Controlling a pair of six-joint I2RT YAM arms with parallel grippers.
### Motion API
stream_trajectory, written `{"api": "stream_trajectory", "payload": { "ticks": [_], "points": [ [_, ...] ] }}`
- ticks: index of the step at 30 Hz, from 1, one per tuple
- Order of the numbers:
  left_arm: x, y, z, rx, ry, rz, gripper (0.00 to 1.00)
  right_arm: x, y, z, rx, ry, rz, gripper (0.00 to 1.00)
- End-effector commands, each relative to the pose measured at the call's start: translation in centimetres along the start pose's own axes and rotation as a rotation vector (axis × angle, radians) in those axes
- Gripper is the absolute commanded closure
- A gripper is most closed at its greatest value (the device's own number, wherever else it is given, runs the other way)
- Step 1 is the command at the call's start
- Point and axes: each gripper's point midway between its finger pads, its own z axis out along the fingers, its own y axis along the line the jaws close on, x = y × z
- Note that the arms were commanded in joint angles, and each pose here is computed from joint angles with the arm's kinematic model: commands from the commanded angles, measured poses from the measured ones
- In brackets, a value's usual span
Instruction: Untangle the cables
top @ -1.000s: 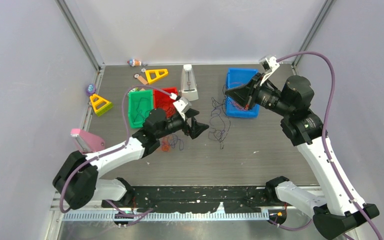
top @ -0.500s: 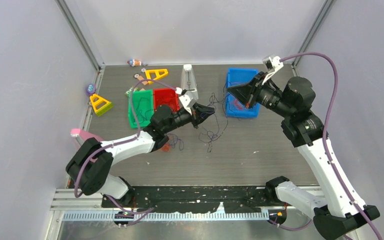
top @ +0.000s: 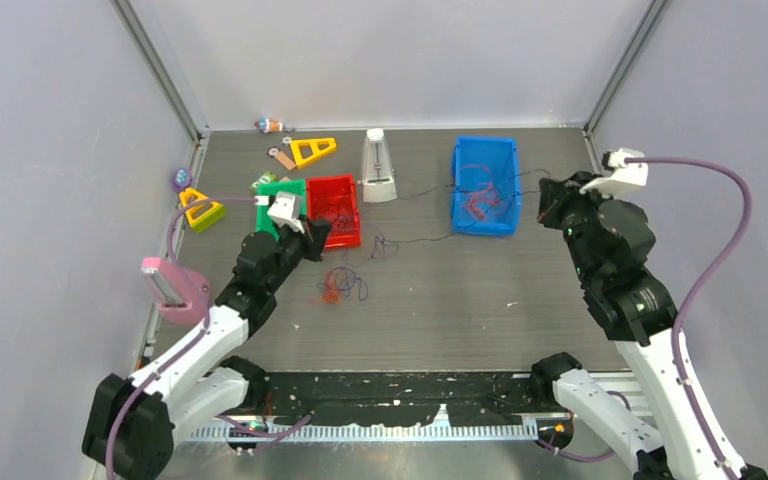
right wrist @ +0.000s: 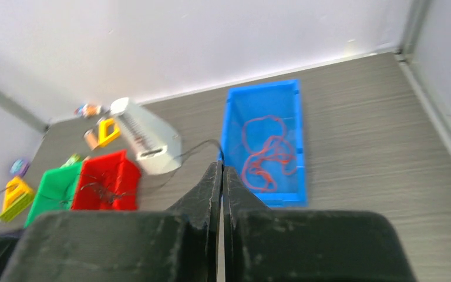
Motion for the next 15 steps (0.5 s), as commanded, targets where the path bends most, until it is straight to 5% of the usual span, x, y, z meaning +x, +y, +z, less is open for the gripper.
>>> {"api": "stream_trajectory", "payload": {
  "ticks": [1,7,15],
  "points": [
    [4.1,5.5,-3.3,-0.286,0.096,-0.038,1.0,-2.7,-4.3,-1.8,0.217,-0.137,0.013,0.95],
    [4.2,10.8,-7.8,-0.593,0.016,-0.072,1.0,-4.2,-7.0,-3.5,0.364,-0.186,0.005,0.95],
    [3.4,13.9,-12.2,-0.81,-0.159,-0.136,1.0,-3.3,-5.8,-3.0,0.298,-0.134,-0.018,0.95]
  ]
}}
